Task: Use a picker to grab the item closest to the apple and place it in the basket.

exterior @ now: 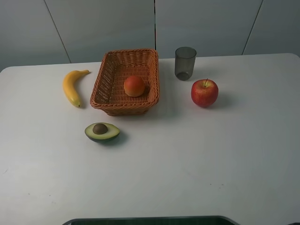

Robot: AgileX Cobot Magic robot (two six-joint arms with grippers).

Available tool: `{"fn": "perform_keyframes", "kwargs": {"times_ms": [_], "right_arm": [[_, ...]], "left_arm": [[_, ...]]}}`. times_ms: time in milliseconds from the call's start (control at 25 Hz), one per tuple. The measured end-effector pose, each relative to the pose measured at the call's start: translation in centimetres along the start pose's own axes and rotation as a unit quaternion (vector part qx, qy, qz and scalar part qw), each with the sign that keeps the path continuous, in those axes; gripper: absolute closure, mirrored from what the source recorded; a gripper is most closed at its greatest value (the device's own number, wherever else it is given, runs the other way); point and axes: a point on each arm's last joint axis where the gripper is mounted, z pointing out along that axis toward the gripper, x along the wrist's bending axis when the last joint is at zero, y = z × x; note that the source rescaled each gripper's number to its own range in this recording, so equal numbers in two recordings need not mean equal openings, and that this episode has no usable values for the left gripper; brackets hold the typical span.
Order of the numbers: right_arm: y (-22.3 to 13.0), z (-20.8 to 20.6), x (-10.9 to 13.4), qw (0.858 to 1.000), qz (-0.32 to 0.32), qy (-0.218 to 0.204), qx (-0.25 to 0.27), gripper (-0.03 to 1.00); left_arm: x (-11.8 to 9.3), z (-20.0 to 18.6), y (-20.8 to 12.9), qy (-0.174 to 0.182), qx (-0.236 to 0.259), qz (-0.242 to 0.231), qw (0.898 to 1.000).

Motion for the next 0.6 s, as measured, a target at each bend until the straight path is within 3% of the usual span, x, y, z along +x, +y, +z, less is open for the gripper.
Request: {"fn": "perform_keyframes", "kwargs": {"times_ms": [600], "right_arm": [[-0.03,0.01,0.03,1.000,-0.017,0.002,-0.002,-0.03]], "left_arm": [[0.00,0.00,0.00,0.000,0.000,-0.001,1.000]]}}
